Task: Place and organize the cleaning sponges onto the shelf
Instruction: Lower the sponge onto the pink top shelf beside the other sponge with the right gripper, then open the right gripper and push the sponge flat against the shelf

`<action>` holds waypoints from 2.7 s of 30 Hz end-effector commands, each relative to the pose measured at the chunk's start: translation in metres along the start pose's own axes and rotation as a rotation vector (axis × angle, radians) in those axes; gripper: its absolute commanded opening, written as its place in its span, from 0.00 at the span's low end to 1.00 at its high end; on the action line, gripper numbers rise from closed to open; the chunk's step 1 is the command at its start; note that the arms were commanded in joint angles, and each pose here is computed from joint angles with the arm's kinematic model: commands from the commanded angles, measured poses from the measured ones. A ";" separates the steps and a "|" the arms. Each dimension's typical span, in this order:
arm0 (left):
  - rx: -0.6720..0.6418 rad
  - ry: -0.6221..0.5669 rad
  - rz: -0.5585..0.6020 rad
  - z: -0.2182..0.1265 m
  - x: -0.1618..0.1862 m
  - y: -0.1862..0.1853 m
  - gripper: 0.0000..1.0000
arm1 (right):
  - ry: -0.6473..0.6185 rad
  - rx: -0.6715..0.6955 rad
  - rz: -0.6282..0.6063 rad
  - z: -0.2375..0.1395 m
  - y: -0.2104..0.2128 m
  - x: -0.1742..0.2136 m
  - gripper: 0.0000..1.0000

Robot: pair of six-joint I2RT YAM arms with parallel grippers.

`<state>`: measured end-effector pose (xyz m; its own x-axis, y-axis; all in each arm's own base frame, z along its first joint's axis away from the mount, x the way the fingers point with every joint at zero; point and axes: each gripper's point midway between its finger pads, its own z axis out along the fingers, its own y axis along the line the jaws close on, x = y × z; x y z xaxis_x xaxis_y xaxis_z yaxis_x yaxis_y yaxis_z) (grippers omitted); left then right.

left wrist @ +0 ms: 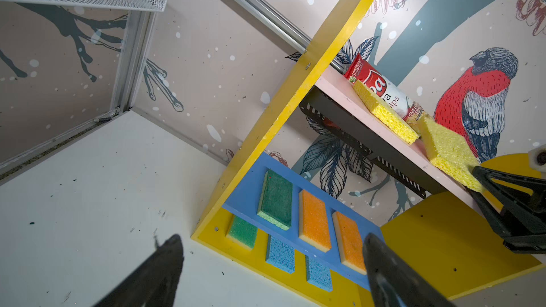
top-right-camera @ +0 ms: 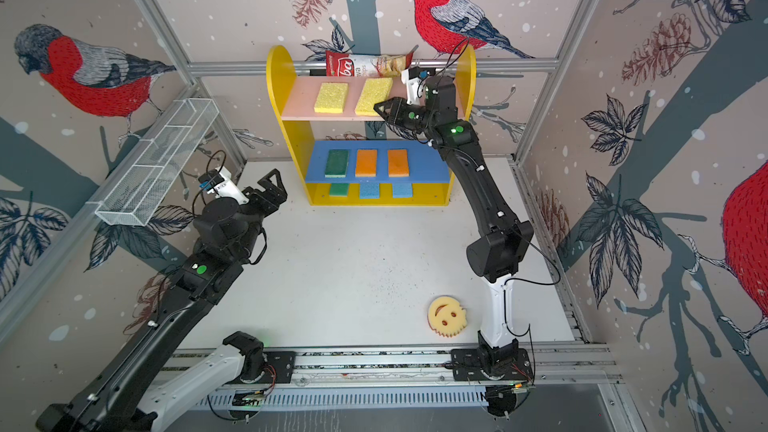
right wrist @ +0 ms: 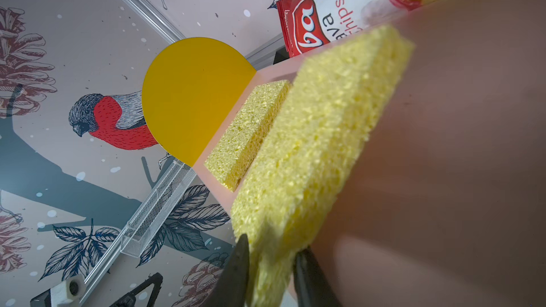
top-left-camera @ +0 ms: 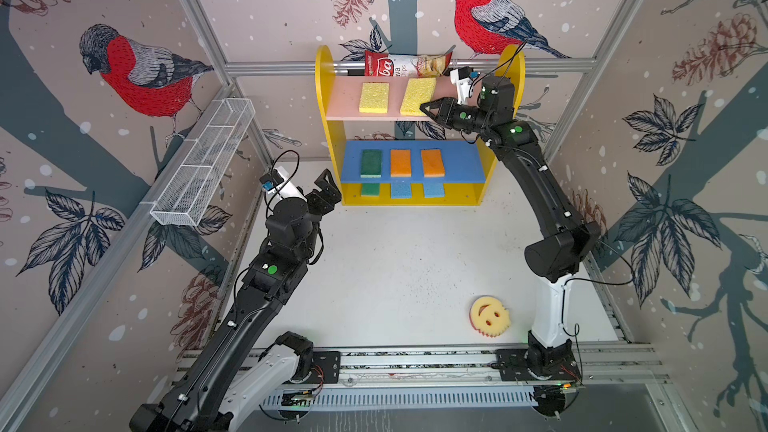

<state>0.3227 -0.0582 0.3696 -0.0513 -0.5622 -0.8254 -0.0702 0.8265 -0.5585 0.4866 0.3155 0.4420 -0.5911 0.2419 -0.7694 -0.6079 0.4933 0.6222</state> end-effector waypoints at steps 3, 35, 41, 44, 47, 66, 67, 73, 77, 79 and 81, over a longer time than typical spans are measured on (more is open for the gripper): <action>0.008 -0.011 -0.011 0.001 -0.003 -0.003 0.93 | -0.049 0.066 -0.001 -0.003 -0.011 -0.011 0.35; 0.010 0.007 -0.017 0.000 0.002 -0.001 0.93 | -0.138 0.465 -0.188 -0.008 -0.028 -0.006 0.72; 0.004 0.007 -0.016 -0.001 0.002 0.001 0.93 | -0.155 0.510 -0.201 -0.008 -0.035 -0.008 0.81; 0.002 0.007 -0.014 -0.001 0.003 0.002 0.93 | -0.163 0.542 -0.223 -0.009 -0.037 -0.009 0.99; 0.000 0.006 -0.013 0.000 0.003 0.002 0.93 | -0.164 0.565 -0.268 -0.008 -0.033 -0.008 0.99; -0.003 0.013 -0.007 0.001 0.006 0.003 0.94 | -0.203 0.503 -0.281 -0.024 -0.013 -0.021 0.92; -0.005 0.013 -0.007 0.002 0.007 0.004 0.94 | -0.197 0.497 -0.276 -0.023 -0.014 -0.020 0.90; -0.005 0.012 -0.004 0.001 0.006 0.004 0.94 | -0.157 0.469 -0.241 -0.012 -0.020 -0.009 0.75; -0.011 0.012 -0.001 0.001 0.006 0.005 0.94 | -0.138 0.437 -0.224 -0.003 -0.020 -0.003 0.64; -0.012 0.013 -0.002 0.001 0.006 0.005 0.94 | -0.126 0.424 -0.223 0.001 -0.019 0.000 0.61; -0.012 0.013 -0.002 0.001 0.007 0.006 0.94 | -0.118 0.417 -0.224 0.005 -0.017 0.002 0.58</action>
<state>0.3232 -0.0584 0.3595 -0.0700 -0.5686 -0.8196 -0.0826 0.8221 -0.5633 0.5025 0.3007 0.4466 -0.3198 0.1887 -0.9285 -0.4213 0.8494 0.3177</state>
